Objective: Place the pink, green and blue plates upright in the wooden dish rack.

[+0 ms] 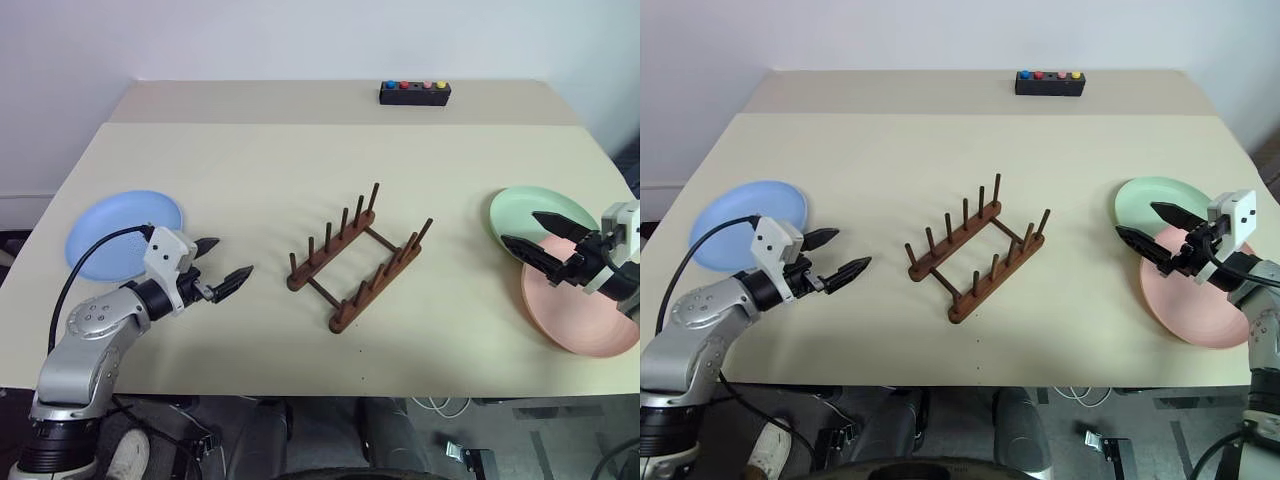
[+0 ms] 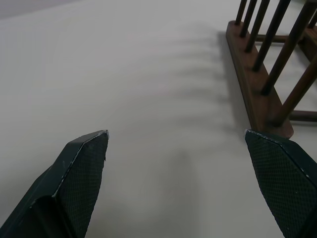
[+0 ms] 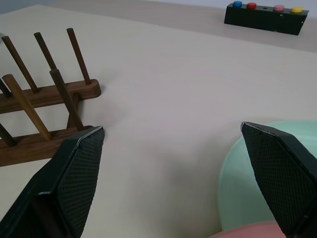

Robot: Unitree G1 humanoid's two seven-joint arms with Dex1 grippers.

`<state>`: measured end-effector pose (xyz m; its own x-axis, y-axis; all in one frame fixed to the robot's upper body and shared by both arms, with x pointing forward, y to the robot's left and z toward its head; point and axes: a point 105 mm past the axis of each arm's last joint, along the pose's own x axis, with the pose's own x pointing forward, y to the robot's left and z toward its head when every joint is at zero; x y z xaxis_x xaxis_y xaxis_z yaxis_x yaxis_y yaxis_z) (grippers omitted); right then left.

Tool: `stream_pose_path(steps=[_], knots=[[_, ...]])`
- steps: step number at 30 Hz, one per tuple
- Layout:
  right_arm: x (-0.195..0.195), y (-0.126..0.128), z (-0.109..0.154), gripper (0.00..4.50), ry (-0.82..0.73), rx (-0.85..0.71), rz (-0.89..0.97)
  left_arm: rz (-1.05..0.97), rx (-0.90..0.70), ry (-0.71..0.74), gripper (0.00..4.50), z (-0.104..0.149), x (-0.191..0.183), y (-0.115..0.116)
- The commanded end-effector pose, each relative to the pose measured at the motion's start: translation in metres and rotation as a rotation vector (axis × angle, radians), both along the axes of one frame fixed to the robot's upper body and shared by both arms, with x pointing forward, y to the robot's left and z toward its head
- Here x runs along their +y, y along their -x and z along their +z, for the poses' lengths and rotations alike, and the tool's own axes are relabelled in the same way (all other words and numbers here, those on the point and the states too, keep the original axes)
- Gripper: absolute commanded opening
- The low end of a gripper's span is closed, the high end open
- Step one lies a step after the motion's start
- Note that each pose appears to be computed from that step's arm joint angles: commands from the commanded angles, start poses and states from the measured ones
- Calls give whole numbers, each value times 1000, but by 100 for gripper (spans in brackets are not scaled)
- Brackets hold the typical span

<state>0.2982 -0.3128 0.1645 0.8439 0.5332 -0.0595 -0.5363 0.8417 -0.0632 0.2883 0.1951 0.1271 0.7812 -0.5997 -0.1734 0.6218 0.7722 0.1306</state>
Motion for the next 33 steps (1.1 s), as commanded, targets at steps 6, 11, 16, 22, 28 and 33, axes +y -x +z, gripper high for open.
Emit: stream_pose_path(steps=[6, 11, 16, 22, 28, 33], knots=[[7, -1, 11, 447, -7, -49, 12, -34, -19, 9, 450, 9, -6, 9], [10, 0, 12, 447, -4, -52, 15, -67, 11, -1, 450, 5, -8, 14], [9, 0, 7, 447, -4, -49, 9, -169, 74, 29, 450, -3, -21, 35], [20, -4, 5, 447, -17, -56, 23, -347, 200, 44, 450, -17, -42, 58], [24, 1, 8, 447, -29, -72, 19, -588, 277, 47, 450, -39, -99, 55], [24, 8, 2, 447, -29, -61, -2, -700, 273, 58, 450, -40, -134, 44]])
